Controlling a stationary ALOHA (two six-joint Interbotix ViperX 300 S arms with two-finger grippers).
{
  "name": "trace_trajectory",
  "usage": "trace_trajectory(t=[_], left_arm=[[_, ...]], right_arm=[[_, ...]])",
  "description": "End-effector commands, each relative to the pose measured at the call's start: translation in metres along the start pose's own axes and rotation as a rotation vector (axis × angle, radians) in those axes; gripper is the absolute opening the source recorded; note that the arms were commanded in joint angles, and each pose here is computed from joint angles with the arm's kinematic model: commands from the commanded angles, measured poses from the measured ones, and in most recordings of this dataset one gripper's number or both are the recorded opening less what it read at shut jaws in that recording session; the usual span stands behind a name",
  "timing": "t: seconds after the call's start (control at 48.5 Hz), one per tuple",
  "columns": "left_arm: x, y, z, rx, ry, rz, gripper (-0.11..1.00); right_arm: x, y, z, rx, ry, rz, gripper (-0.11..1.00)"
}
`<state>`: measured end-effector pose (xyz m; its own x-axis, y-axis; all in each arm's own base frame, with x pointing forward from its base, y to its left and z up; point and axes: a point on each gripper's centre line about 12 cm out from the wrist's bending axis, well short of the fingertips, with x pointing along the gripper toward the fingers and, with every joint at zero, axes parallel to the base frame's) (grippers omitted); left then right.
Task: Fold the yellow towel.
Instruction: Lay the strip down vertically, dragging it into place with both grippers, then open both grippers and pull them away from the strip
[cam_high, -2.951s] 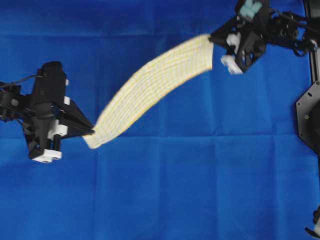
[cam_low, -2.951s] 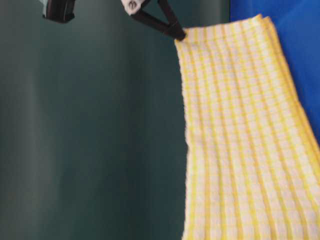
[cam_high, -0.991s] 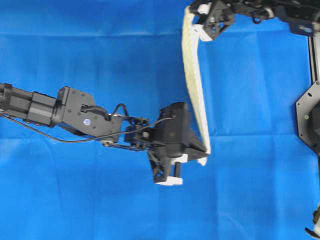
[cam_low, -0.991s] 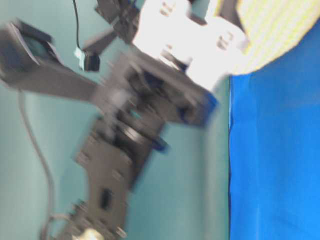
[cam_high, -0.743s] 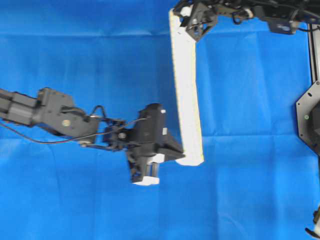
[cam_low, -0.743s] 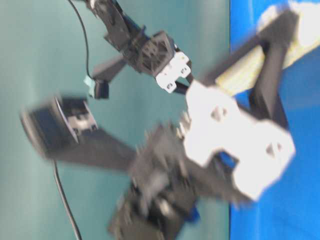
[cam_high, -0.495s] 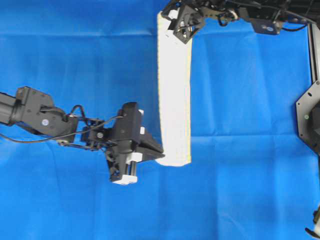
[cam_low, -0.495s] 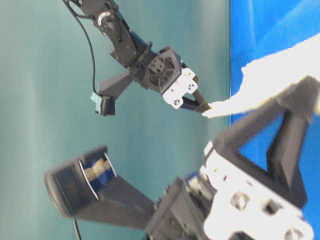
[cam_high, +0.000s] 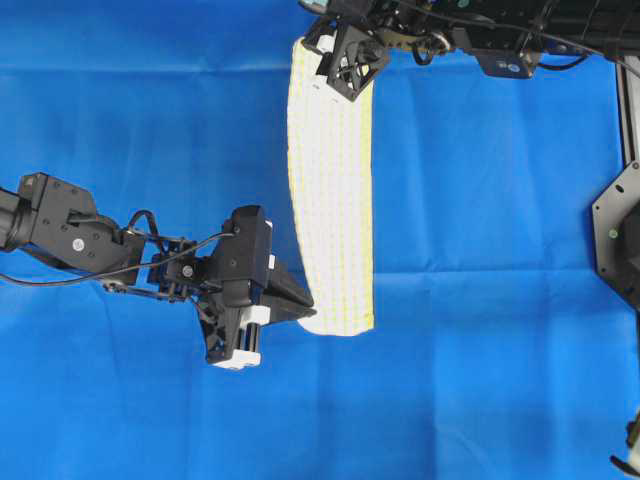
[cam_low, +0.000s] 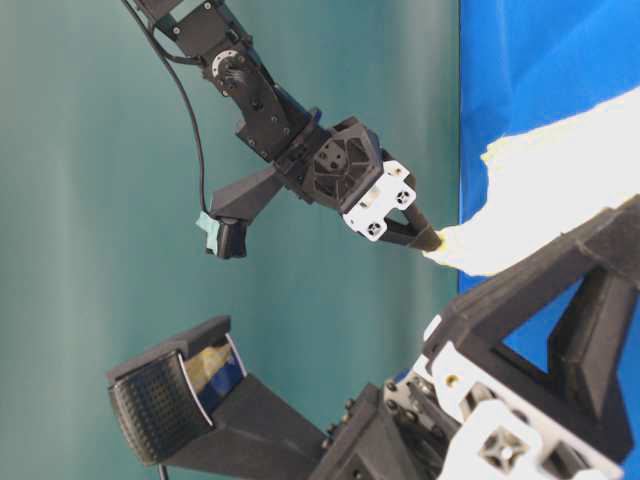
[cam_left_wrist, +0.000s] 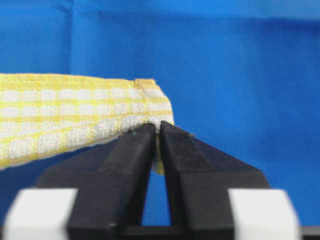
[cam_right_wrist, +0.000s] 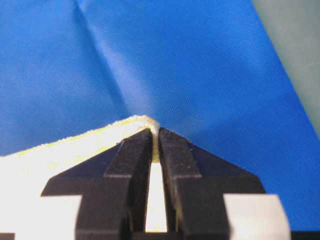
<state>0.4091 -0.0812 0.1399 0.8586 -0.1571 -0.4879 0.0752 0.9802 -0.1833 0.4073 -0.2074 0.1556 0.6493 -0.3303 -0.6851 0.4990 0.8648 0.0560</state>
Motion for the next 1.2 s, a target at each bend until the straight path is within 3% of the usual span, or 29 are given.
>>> trace_trajectory(t=[0.0, 0.103, 0.206, 0.31, 0.351, 0.516, 0.66, 0.991, 1.176], left_arm=[[-0.006, -0.004, 0.016, -0.002, -0.046, -0.011, 0.18], [-0.007, -0.004, 0.017, 0.0, -0.048, -0.012, 0.44], [-0.015, -0.004, 0.019, 0.001, -0.027, -0.007, 0.69], [-0.032, -0.002, 0.029, 0.003, -0.001, 0.003, 0.74], [-0.04, 0.0, 0.035, 0.0, -0.002, 0.009, 0.72], [-0.069, 0.012, 0.054, -0.013, -0.046, 0.033, 0.72], [-0.093, 0.029, 0.063, -0.018, -0.095, 0.074, 0.72], [-0.138, 0.07, 0.064, 0.01, -0.166, 0.188, 0.72], [-0.147, 0.085, 0.06, -0.004, -0.172, 0.234, 0.72]], right_arm=[[-0.008, 0.009, 0.016, -0.023, -0.05, 0.015, 0.05], [-0.008, 0.016, 0.015, -0.049, -0.052, 0.026, 0.13], [-0.011, 0.02, 0.017, -0.069, -0.058, 0.032, 0.43], [-0.02, 0.024, 0.024, -0.084, -0.081, 0.039, 0.72], [-0.025, 0.027, 0.027, -0.091, -0.093, 0.043, 0.78], [-0.061, 0.038, 0.04, -0.111, -0.152, 0.067, 0.68], [-0.097, 0.048, 0.038, -0.129, -0.197, 0.093, 0.68], [-0.16, 0.068, -0.014, -0.142, -0.279, 0.185, 0.68], [-0.181, 0.068, -0.042, -0.115, -0.285, 0.217, 0.68]])
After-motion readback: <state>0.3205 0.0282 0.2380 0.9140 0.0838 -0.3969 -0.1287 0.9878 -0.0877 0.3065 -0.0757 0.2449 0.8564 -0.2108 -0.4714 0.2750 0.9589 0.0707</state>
